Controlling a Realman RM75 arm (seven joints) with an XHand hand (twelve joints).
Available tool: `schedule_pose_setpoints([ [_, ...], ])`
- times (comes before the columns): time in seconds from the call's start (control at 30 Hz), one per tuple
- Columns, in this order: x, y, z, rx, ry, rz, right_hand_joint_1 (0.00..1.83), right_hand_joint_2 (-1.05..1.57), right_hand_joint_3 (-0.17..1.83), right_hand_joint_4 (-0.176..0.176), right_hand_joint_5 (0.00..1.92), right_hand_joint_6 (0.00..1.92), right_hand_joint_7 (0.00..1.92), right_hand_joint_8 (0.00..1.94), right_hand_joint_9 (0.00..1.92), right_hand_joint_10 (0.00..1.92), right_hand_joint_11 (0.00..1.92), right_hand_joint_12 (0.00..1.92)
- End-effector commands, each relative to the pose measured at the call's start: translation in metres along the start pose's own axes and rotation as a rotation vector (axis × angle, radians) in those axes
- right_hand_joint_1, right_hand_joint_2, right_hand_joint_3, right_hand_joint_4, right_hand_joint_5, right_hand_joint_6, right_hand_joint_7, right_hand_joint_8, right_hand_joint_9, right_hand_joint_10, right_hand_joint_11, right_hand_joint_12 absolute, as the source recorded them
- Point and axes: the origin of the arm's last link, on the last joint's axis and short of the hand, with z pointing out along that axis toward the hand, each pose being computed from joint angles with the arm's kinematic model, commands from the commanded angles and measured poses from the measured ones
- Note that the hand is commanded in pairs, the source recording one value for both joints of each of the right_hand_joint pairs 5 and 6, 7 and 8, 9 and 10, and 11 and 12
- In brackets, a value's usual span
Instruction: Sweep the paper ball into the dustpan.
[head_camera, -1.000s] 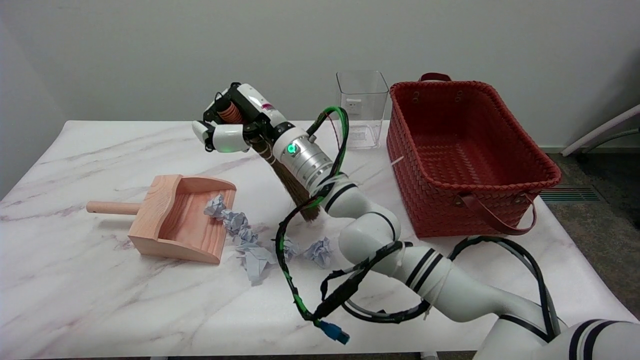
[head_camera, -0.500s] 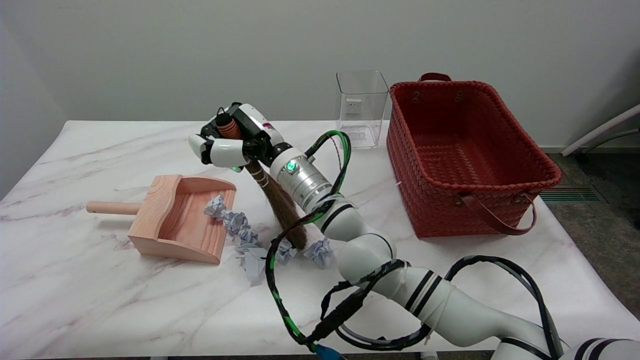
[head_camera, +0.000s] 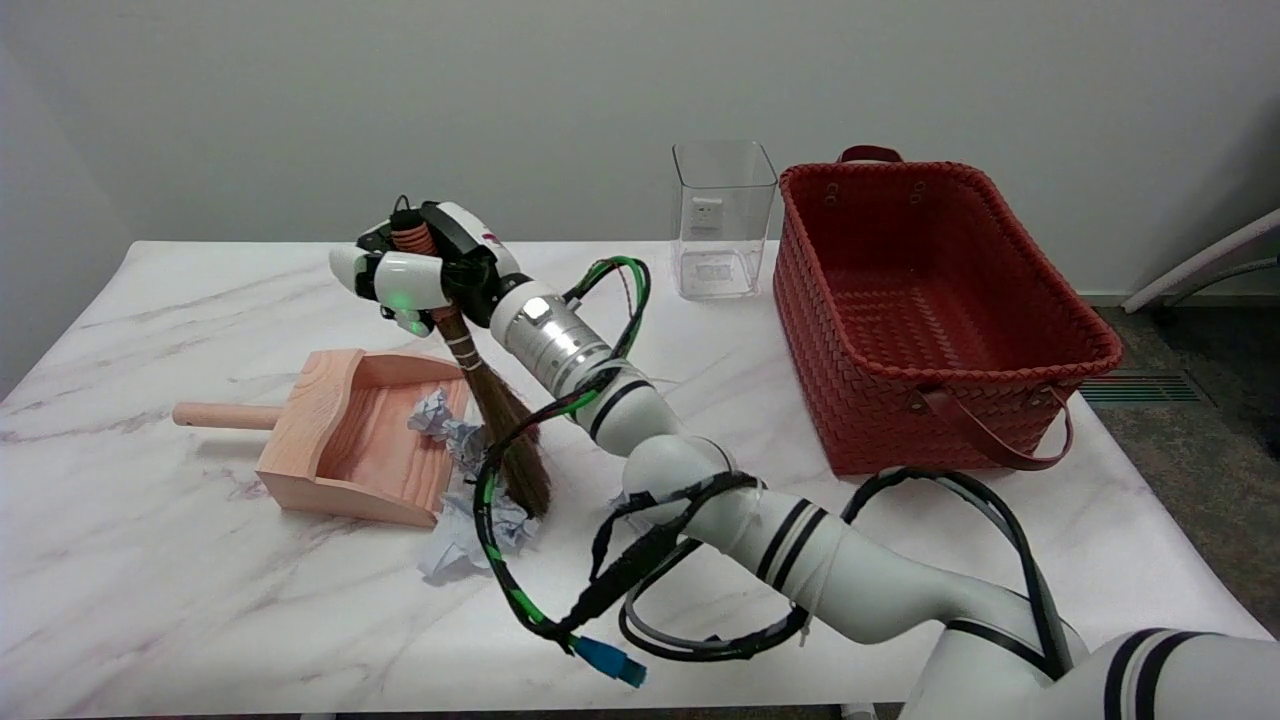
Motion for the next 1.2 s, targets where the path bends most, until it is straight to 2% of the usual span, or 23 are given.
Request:
schedule_pose_setpoints([
  [0.03, -0.022, -0.009, 0.04, -0.061, -0.063, 0.163, 0.99, 1.22, 1.36, 0.0, 1.92, 1.92, 1.92, 1.92, 1.92, 1.92, 1.87, 1.87],
  [0.53, -0.035, -0.054, 0.064, 0.007, -0.117, 0.165, 0.96, 1.21, 1.31, 0.0, 1.92, 1.92, 1.92, 1.92, 1.92, 1.92, 1.87, 1.87],
  [0.9, -0.039, -0.06, 0.067, 0.003, -0.136, 0.237, 0.95, 1.2, 1.3, 0.0, 1.92, 1.92, 1.92, 1.92, 1.92, 1.92, 1.86, 1.86],
  [1.07, -0.018, -0.064, 0.066, 0.006, -0.134, 0.205, 0.95, 1.2, 1.29, 0.0, 1.92, 1.92, 1.92, 1.92, 1.92, 1.92, 1.86, 1.86],
  [1.2, 0.016, -0.071, 0.057, 0.04, -0.106, 0.141, 0.94, 1.23, 1.24, 0.0, 1.92, 1.92, 1.92, 1.92, 1.92, 1.92, 1.87, 1.87],
])
